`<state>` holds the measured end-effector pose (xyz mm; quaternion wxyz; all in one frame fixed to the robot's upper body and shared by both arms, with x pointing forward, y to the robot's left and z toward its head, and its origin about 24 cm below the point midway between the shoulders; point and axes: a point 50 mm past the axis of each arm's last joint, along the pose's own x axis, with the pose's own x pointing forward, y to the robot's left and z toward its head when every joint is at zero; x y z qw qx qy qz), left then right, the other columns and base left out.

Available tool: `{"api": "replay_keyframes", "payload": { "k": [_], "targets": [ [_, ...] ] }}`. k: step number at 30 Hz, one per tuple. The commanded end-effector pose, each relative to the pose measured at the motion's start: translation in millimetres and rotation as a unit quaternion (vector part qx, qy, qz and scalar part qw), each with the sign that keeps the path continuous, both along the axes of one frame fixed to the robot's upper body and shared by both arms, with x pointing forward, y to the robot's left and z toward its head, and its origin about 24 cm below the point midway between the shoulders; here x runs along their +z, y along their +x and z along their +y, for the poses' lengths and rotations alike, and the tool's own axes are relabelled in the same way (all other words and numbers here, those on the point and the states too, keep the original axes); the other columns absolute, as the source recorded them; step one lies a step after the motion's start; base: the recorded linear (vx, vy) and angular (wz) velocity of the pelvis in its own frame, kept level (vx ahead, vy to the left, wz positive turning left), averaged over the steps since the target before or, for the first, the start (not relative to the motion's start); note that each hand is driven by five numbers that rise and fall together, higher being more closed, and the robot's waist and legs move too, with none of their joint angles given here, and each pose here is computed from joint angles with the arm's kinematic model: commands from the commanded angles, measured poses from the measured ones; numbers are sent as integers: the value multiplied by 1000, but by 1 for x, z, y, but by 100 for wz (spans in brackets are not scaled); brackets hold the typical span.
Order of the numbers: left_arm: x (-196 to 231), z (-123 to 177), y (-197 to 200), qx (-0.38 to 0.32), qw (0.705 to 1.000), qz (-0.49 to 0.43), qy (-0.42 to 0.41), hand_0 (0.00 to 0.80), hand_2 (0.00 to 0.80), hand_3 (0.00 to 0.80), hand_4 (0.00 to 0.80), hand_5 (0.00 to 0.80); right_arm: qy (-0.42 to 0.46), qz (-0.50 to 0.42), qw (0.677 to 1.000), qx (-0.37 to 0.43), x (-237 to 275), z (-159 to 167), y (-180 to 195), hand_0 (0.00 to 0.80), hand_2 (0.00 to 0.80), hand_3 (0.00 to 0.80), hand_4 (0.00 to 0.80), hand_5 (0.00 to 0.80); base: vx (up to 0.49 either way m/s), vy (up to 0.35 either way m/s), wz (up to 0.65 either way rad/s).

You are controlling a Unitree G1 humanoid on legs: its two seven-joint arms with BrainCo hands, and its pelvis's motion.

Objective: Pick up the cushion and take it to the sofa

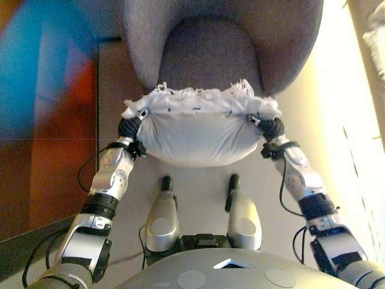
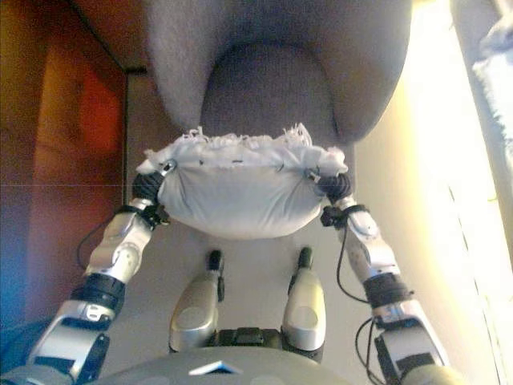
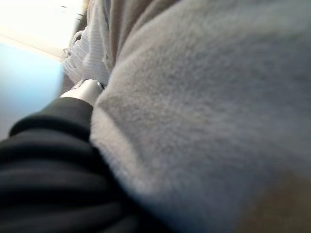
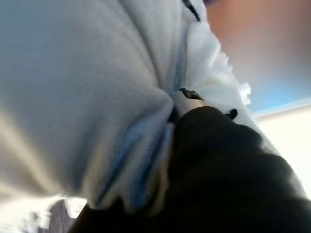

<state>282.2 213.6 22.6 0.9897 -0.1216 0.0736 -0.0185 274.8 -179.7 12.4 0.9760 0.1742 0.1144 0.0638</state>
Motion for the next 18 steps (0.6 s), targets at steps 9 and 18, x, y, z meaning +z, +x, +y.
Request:
{"api": "replay_keyframes", "payload": {
  "k": [9, 18],
  "targets": [
    [19, -27, 4, -67, 996, -58, -33, 800, 800, 800, 800, 800, 6, -68, 998, 14, 20, 8, -3, 800, 800, 800, 800, 800, 45, 88, 11],
    [27, -27, 8, -93, 993, -77, -9, 800, 800, 800, 800, 800, 54, -55, 996, 49, 21, 19, 5, 800, 800, 800, 800, 800, -22, 137, -6]
  ]
}}
